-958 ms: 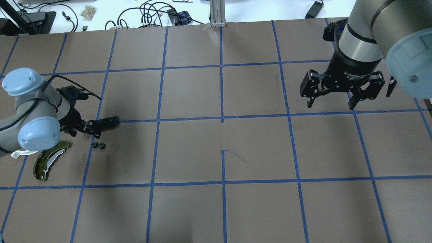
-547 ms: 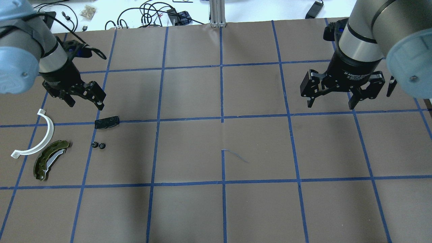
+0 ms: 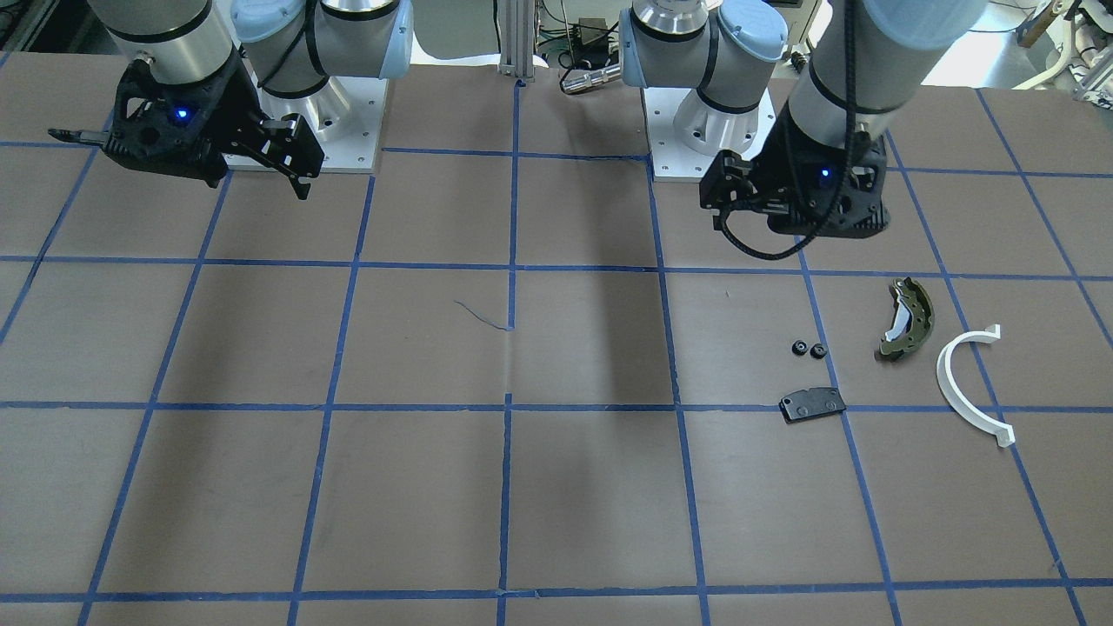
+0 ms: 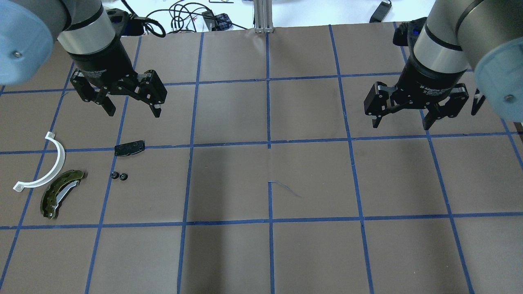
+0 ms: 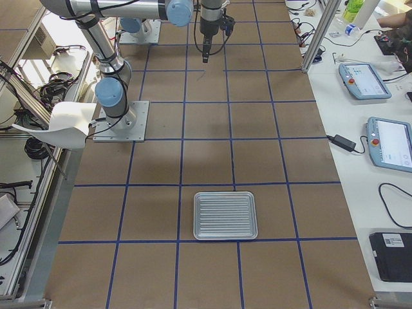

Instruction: Place bearing gear from tray to pile

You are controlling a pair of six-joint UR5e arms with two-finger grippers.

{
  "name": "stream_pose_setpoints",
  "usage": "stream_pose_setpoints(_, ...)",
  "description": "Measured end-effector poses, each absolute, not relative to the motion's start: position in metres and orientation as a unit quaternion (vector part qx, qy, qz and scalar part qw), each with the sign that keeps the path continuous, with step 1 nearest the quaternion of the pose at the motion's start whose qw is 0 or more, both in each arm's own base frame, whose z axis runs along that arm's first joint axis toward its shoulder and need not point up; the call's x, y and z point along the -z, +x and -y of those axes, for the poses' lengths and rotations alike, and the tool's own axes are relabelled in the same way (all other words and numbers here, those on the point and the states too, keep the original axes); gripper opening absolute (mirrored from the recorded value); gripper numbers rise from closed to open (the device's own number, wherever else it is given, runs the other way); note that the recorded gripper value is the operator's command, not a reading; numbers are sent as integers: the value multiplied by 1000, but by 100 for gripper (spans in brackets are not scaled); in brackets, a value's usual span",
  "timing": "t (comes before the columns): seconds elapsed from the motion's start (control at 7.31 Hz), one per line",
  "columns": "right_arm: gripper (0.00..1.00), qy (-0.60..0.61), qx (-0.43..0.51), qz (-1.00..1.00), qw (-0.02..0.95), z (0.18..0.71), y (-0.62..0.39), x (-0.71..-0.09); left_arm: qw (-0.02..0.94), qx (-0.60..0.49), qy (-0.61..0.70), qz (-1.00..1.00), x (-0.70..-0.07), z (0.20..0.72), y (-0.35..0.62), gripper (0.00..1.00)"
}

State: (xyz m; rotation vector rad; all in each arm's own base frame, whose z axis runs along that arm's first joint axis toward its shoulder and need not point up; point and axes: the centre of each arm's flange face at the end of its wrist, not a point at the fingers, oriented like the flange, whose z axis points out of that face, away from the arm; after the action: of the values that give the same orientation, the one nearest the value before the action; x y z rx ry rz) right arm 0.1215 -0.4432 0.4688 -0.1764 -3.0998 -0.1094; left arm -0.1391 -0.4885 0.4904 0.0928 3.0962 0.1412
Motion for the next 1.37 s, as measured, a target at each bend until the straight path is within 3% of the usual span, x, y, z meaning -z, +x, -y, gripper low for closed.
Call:
stream_pose_setpoints(0.55, 100, -56, 33, 998, 19, 443, 123, -470, 14, 80, 36, -996, -520, 488, -152, 100)
stream_pose_setpoints(1.37, 100, -57, 9, 998, 20, 448, 122, -473, -12, 9, 29, -999, -529, 473, -149, 100)
